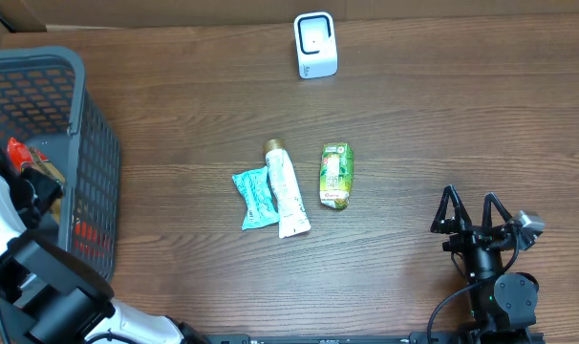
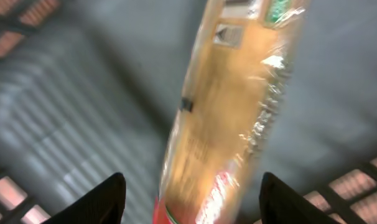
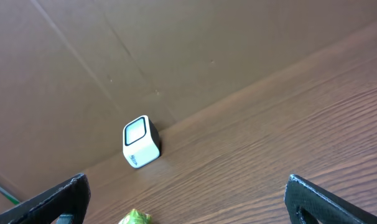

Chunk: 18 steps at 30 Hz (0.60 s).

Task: Scan the item barcode
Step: 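Reach the left gripper into the basket toward the spaghetti package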

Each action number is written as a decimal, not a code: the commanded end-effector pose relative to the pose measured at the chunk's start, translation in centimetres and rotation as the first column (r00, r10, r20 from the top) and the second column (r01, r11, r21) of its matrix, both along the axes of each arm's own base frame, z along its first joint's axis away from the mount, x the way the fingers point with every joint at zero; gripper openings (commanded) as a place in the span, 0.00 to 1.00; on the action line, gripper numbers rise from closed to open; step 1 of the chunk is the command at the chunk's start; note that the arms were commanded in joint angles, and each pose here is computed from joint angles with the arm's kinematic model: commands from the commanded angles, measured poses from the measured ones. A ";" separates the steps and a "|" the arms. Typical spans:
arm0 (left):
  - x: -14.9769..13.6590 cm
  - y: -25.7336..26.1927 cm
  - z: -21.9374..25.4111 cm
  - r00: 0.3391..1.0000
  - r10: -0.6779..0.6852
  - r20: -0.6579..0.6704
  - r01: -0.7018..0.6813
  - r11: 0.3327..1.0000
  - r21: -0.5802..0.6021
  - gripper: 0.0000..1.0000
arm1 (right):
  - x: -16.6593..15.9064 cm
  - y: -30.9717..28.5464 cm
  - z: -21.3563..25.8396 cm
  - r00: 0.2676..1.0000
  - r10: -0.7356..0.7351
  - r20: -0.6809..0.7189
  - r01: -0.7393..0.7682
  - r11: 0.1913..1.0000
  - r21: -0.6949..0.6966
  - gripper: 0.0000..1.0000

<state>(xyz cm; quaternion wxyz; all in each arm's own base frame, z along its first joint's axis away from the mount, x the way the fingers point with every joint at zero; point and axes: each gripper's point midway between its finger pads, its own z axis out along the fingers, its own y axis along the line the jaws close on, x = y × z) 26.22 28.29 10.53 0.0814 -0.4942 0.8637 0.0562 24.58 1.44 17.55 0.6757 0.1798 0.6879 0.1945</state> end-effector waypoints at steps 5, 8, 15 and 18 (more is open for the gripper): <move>-1.7 -0.6 -4.9 0.999 0.028 -0.024 -0.028 0.999 -0.017 0.61 | 0.0 -0.2 -0.2 1.000 -0.009 0.004 0.009 1.000 0.000 1.00; -2.3 -0.9 -6.3 0.999 0.031 -0.041 -0.031 0.999 -0.012 0.62 | 0.0 -0.2 -0.2 1.000 -0.009 0.005 0.009 1.000 0.000 1.00; -2.8 -1.4 -7.6 0.998 0.030 -0.050 -0.031 0.999 -0.016 0.62 | 0.0 -0.2 -0.2 1.000 -0.009 0.004 0.009 1.000 0.000 1.00; -2.8 -1.3 -7.5 0.998 0.030 -0.047 -0.031 0.999 -0.013 0.63 | 0.0 -0.2 -0.2 1.000 -0.009 0.005 0.009 1.000 0.000 1.00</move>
